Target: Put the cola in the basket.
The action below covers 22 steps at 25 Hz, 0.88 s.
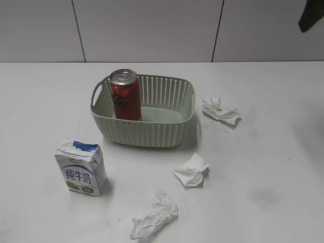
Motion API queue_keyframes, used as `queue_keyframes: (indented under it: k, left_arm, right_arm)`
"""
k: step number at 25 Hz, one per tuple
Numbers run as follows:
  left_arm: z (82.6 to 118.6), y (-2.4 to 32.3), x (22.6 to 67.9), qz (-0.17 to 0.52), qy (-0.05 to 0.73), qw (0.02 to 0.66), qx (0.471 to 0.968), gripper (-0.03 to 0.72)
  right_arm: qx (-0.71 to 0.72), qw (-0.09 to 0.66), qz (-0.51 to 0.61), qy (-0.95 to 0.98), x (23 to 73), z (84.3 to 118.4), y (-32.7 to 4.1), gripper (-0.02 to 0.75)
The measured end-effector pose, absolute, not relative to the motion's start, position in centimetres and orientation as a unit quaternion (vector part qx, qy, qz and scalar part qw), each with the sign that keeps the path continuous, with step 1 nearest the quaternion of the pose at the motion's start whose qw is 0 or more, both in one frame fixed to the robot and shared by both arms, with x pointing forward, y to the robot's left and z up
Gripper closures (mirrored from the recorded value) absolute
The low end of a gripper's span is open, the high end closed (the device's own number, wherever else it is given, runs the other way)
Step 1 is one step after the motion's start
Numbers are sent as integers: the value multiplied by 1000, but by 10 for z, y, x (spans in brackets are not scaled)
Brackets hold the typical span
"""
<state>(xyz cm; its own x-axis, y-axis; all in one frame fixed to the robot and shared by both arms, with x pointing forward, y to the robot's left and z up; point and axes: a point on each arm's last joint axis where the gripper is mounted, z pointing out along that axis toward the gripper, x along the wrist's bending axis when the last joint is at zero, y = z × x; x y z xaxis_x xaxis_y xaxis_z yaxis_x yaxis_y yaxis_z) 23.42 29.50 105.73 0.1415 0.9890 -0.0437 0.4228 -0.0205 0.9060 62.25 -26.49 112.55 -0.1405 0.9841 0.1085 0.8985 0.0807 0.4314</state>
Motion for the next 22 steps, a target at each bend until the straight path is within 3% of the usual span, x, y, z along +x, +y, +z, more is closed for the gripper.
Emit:
queue_keyframes:
  k: [5,15,22]
  left_arm:
    - [1057,295,234,338,561,418,629,460]
    - [1057,295,234,339,561,418,629,461]
    - [1057,295,234,339,561,419,629,461]
  right_arm:
    - [656,66,156,736,541,1104,-270,148]
    - [661,78,163,729,397,1046,-279,151]
    - [647,128,213,721,329,1031,-283,151]
